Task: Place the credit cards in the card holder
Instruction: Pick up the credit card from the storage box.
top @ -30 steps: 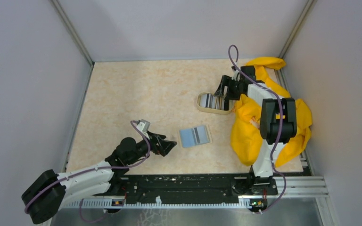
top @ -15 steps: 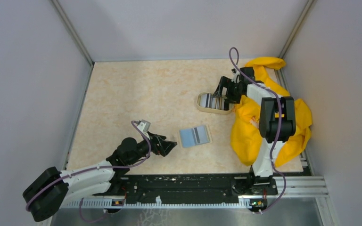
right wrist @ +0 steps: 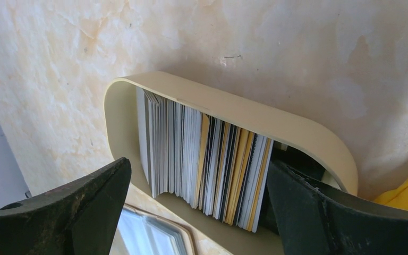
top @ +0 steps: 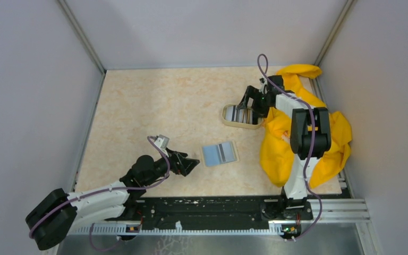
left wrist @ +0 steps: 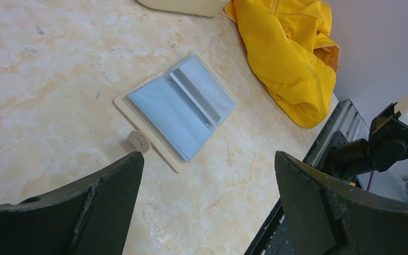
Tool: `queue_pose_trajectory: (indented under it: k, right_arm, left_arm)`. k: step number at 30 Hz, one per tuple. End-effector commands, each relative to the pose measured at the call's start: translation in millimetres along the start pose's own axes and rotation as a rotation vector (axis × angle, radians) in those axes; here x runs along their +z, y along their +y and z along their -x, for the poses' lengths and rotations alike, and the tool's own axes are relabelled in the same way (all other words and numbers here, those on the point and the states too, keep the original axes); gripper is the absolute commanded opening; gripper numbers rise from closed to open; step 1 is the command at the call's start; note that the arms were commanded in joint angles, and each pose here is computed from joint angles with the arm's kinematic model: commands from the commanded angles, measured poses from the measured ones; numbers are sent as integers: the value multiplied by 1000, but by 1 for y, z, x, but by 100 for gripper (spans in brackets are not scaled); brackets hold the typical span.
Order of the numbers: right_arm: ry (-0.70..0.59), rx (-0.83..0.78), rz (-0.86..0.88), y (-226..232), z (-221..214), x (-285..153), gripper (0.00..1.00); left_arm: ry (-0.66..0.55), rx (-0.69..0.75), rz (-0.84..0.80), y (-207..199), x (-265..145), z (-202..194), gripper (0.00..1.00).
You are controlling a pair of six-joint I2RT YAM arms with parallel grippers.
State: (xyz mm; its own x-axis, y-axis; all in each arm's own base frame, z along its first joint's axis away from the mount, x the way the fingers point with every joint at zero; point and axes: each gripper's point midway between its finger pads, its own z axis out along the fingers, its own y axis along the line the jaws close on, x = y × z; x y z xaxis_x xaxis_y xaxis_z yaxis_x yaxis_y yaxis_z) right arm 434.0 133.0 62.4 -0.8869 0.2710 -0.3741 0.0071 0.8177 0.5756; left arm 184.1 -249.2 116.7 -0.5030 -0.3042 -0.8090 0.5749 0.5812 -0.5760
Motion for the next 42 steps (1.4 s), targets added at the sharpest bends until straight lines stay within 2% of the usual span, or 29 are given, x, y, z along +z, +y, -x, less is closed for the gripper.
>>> queue_pose_trajectory:
  k: [1,7,14,18,22,26,32,42]
  right_arm:
    - [9,43,-17,3,2,7,96]
    - [33,33,87,19,-3,7,95]
    - [2,-8,244,43,4,-15,91]
    - [15,-3,292,44,0,-17,87]
    - [61,-7,390,49,-8,-16,75]
    - [86,-19,425,47,-15,-13,76]
    - [101,-3,333,29,-18,-1,82]
    - [107,9,429,42,-18,-9,79]
  left_arm:
    - [-35,-4,-14,-3,0,8,99]
    - [-32,-4,-12,-4,1,8,99]
    - [-32,-5,-12,-3,0,8,99]
    - [-32,-7,-12,-4,0,8,99]
    - [-29,-12,-10,-3,0,7,99]
    - [-29,-18,-10,-2,-1,5,99]
    - [-28,-19,-9,-2,1,6,99]
    - [-20,-28,-14,-3,1,4,99]
